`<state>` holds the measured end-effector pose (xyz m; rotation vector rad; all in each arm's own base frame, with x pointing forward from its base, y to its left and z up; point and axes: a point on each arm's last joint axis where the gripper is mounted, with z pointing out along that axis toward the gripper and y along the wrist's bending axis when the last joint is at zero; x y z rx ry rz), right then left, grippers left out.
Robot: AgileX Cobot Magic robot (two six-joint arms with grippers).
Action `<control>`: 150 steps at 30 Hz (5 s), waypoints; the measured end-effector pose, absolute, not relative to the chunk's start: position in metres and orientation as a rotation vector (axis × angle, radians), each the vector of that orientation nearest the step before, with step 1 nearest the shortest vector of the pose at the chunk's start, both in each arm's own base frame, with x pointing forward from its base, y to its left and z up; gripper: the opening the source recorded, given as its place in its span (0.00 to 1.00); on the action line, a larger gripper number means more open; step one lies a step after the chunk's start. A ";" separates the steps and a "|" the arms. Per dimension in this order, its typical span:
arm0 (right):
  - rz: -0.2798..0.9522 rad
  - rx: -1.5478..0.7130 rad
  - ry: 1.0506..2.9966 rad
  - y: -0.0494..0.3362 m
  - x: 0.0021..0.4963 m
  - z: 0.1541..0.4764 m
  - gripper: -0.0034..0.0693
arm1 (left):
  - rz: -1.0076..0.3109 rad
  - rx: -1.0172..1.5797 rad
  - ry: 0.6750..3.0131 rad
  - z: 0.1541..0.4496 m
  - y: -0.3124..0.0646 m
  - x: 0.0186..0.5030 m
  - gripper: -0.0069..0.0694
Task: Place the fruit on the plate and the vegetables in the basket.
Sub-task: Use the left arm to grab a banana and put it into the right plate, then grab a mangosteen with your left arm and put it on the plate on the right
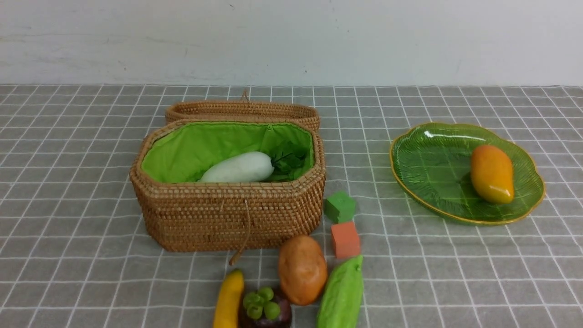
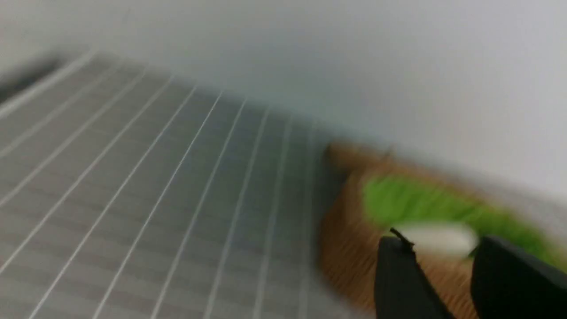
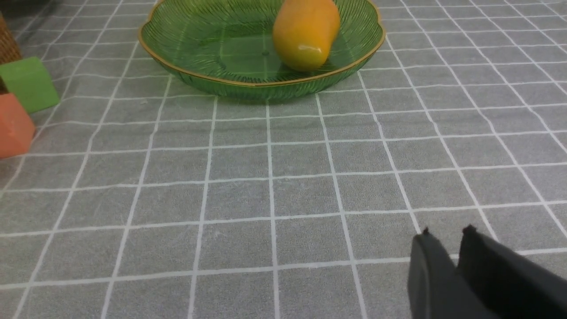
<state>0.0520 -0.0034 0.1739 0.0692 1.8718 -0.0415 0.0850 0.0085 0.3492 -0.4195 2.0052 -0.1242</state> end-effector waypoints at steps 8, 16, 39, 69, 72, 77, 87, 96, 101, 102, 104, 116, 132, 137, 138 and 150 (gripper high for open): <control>-0.041 0.069 1.871 -0.003 0.052 0.174 0.21 | -0.095 -0.432 2.499 0.300 -0.010 0.148 0.40; -0.041 0.069 1.871 -0.003 0.052 0.174 0.23 | -0.342 -0.045 2.784 0.269 -0.073 0.163 0.40; -0.040 0.070 1.870 -0.003 0.052 0.174 0.27 | -0.407 -0.244 2.926 0.165 -0.155 0.218 0.83; -0.040 0.070 1.870 -0.003 0.052 0.174 0.28 | -0.329 0.013 2.849 0.265 -0.124 0.181 0.49; -0.040 0.070 1.870 -0.003 0.052 0.174 0.29 | -0.325 0.041 2.715 0.317 -0.118 0.183 0.49; -0.040 0.070 1.870 -0.003 0.052 0.174 0.30 | -0.275 0.057 2.513 0.388 -0.118 0.202 0.49; -0.038 0.071 1.870 -0.003 0.052 0.174 0.30 | -0.398 0.477 2.426 0.406 -0.236 0.302 0.49; -0.038 0.071 1.870 -0.003 0.052 0.174 0.31 | -0.698 0.489 2.355 0.310 -0.359 0.390 0.49; -0.038 0.071 1.870 -0.003 0.052 0.174 0.32 | -0.782 0.474 2.289 0.271 -0.384 0.404 0.49; -0.038 0.071 1.870 -0.003 0.052 0.174 0.33 | -0.810 0.444 2.238 0.262 -0.389 0.411 0.49; -0.038 0.071 1.870 -0.003 0.052 0.174 0.33 | -0.865 0.386 2.158 0.255 -0.395 0.419 0.49; -0.053 0.062 1.871 -0.004 0.052 0.174 0.34 | -0.874 0.331 2.116 0.213 -0.404 0.433 0.57; -0.054 0.062 1.871 -0.004 0.052 0.174 0.37 | -0.640 0.554 2.207 0.290 -0.358 0.420 0.77; -0.054 0.062 1.871 -0.004 0.052 0.174 0.37 | -0.422 0.850 2.177 0.387 -0.310 0.370 0.77; -0.054 0.062 1.871 -0.004 0.052 0.174 0.37 | -0.397 0.887 2.177 0.406 -0.298 0.357 0.77; -0.056 0.060 1.871 -0.004 0.052 0.174 0.37 | -0.251 0.936 2.264 0.448 -0.167 0.216 0.77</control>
